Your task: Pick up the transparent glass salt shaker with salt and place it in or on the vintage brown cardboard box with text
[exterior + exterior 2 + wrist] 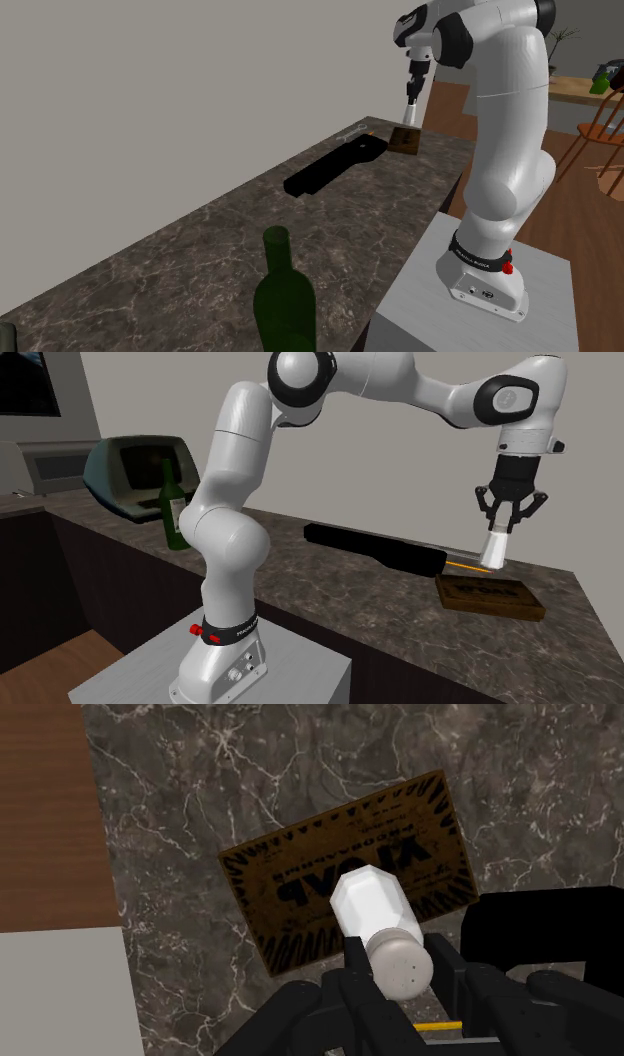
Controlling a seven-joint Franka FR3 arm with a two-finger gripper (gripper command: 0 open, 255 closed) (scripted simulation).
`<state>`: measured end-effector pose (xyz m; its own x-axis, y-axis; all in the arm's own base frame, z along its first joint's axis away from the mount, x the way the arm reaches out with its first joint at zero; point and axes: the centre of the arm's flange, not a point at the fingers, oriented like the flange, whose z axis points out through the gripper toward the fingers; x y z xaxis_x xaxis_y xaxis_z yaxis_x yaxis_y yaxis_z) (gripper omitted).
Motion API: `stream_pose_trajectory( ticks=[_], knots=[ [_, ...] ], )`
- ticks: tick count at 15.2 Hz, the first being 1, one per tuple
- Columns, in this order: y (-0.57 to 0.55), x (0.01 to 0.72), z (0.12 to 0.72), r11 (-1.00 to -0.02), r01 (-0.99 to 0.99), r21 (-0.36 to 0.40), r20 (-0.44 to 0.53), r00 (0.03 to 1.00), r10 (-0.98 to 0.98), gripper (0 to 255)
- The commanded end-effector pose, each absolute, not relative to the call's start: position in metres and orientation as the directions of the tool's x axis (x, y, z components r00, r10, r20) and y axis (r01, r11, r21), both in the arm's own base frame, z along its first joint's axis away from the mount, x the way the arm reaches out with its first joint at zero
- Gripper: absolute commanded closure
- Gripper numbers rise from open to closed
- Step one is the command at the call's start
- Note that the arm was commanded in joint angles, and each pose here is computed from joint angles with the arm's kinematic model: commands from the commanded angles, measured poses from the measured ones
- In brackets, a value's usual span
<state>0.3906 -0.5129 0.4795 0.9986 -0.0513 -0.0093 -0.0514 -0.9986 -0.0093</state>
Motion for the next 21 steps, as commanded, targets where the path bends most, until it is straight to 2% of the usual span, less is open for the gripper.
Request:
stream_pose_trajectory(
  ticks=[1,9,16,17,21],
  knots=[
    [-0.513,0.391,0.468,-0.999,-0.051,-0.009,-0.009,0.999,-0.051,255],
    [-0.513,0.391,0.427,-0.999,-0.051,-0.009,-0.009,0.999,-0.051,255],
    [-0.513,0.391,0.427,-0.999,-0.051,-0.009,-0.009,0.999,-0.051,255],
    [-0.513,0.391,0.427,-0.999,-0.051,-0.009,-0.009,0.999,-0.051,0],
    [-0.513,0.391,0.427,-0.999,-0.051,-0.009,-0.009,0.999,-0.051,0]
  ],
)
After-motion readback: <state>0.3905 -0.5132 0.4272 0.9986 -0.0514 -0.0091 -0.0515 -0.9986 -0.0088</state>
